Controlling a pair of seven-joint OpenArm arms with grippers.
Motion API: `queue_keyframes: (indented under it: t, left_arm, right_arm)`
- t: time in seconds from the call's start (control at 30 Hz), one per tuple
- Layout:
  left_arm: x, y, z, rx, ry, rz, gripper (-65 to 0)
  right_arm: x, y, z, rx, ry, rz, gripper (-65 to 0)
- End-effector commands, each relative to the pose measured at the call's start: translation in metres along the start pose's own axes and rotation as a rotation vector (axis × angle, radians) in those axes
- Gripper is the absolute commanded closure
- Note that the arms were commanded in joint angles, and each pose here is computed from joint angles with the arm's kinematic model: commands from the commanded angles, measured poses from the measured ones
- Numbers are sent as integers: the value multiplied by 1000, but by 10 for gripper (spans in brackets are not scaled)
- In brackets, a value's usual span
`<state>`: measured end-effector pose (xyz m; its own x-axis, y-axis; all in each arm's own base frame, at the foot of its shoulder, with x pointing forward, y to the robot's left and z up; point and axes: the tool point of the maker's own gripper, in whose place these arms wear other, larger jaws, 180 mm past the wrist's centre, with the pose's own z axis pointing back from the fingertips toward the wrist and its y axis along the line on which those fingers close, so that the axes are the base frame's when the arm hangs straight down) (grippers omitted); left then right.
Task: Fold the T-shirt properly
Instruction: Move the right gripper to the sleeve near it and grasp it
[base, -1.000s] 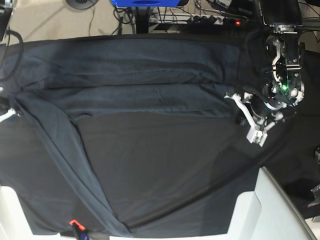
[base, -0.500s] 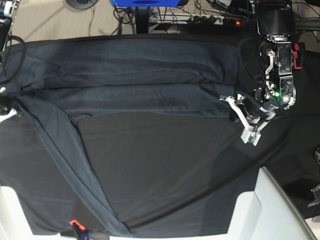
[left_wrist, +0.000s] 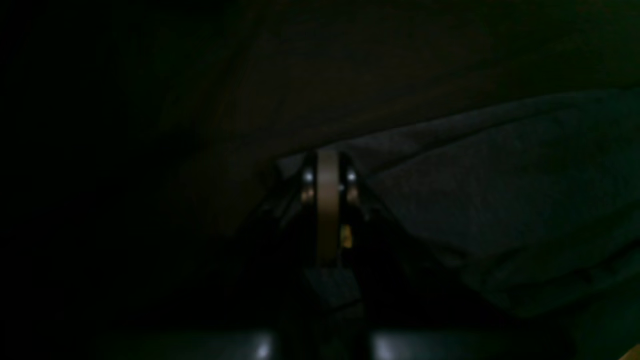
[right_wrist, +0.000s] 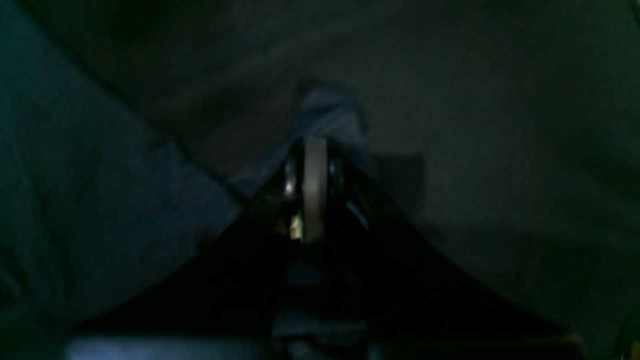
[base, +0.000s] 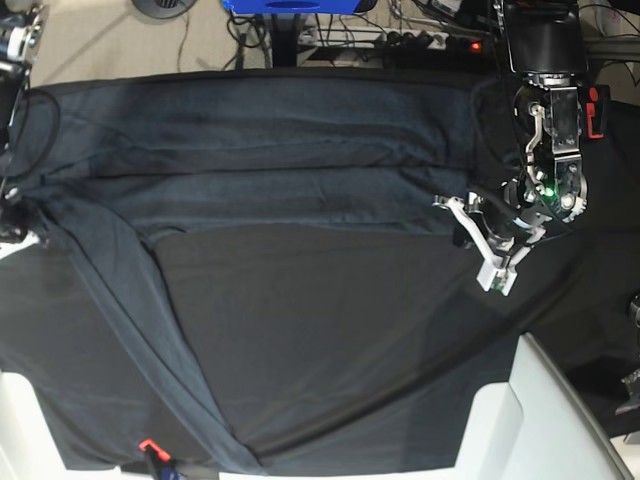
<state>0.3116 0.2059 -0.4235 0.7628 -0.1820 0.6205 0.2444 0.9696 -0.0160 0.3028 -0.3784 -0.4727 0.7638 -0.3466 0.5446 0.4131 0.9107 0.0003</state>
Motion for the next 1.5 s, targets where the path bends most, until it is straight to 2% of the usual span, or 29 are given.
queue_keyframes:
  t: [0.0,0.1,0.27,0.53,0.63,0.77,0.87,0.93,1.0,1.1,1.17,1.23,1.3,1.47]
  left_arm:
    - [13,9,5,17,-40,-6,0]
    - [12,10,6,18,-38,-3,0]
    - [12,10,6,19,-40,-3,0]
    - [15,9,5,17,-44,-8,0]
    - [18,6,8,17,-55,-14,0]
    - [29,1,18,17,-98,-35,0]
    - [30,1,22,23,-106,-45,0]
    - [19,12,26,47,-90,-23,0]
    - [2,28,34,82,-75,27,0]
    - [-32,42,45,120,-25,69,0]
    - [-44,41,50,104,-25,53,0]
    - [-56,43,58,83,-34,22,0]
    - [-68,50,67,89,-21,23,0]
    - [-84,73,83,156,-8,69,0]
  right_arm:
    - [23,-13,2,-23,-46,-6,-5]
    - [18,-21,-9,-38,-38,-43,-6]
    - [20,-29,-14,-84,-58,14,-8]
    - [30,-24,-11,-80,-109,24,-2]
    - [43,-20,8,-78,-181,84,-2]
    - [62,19,53,-18,-352,189,-8]
    - [66,50,75,31,-383,225,-12]
    - [61,71,71,63,-322,250,-54]
    - [62,92,63,91,-255,276,-125]
    - [55,119,44,120,-141,328,-272]
    - [53,133,35,135,-102,358,-371]
    - [51,140,26,142,-68,364,-471]
    - [49,146,14,155,-52,332,-540]
    - [40,138,-18,147,-59,276,-557]
